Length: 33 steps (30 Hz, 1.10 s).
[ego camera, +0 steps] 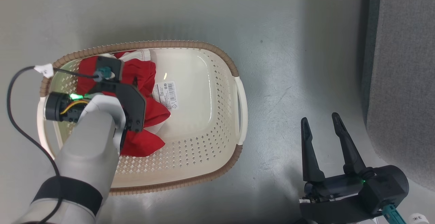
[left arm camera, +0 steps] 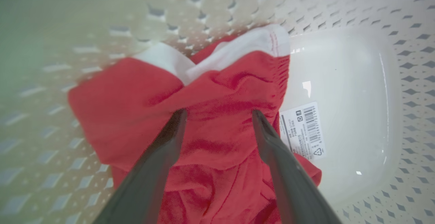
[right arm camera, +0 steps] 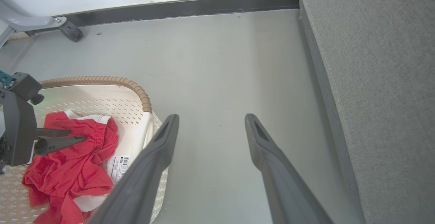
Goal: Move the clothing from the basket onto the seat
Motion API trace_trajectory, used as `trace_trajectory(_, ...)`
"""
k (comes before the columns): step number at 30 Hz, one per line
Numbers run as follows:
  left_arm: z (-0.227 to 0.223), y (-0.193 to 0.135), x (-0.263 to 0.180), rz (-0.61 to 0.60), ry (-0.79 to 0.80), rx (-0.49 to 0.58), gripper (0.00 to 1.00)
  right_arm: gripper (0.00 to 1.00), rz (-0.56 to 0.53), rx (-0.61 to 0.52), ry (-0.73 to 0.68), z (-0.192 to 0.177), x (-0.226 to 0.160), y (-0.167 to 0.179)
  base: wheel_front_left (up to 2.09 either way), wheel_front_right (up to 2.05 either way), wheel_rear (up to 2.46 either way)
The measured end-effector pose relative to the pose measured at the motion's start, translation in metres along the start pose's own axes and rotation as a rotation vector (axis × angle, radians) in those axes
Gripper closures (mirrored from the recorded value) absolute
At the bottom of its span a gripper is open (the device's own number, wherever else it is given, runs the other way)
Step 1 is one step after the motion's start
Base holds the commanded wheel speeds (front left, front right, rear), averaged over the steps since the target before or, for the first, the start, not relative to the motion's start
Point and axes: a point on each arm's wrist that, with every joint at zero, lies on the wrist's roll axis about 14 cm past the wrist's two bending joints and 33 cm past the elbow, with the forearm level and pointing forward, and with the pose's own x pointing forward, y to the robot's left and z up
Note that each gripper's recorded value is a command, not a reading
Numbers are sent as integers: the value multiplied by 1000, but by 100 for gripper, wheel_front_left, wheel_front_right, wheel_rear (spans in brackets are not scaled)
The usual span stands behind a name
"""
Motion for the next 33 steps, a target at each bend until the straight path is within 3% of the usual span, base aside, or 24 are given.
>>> trace_trajectory(8, 25, 2, 3, 11, -70, -111, 0, 0, 11, 15, -1, 0, 0, 4, 0, 0, 0)
trace_trajectory(30, 29, -11, 8, 1, -75, -134, 0, 0, -4, 37, 0, 2, -3, 1, 0, 0, 0)
trace_trajectory(31, 29, -11, 8, 1, -73, -137, 3, 0, -5, 37, 0, 2, -3, 1, 0, 0, 0)
trace_trajectory(33, 27, -11, 8, 0, -62, -140, 100, 0, -7, 37, 1, 2, -3, 0, 0, 0, 0)
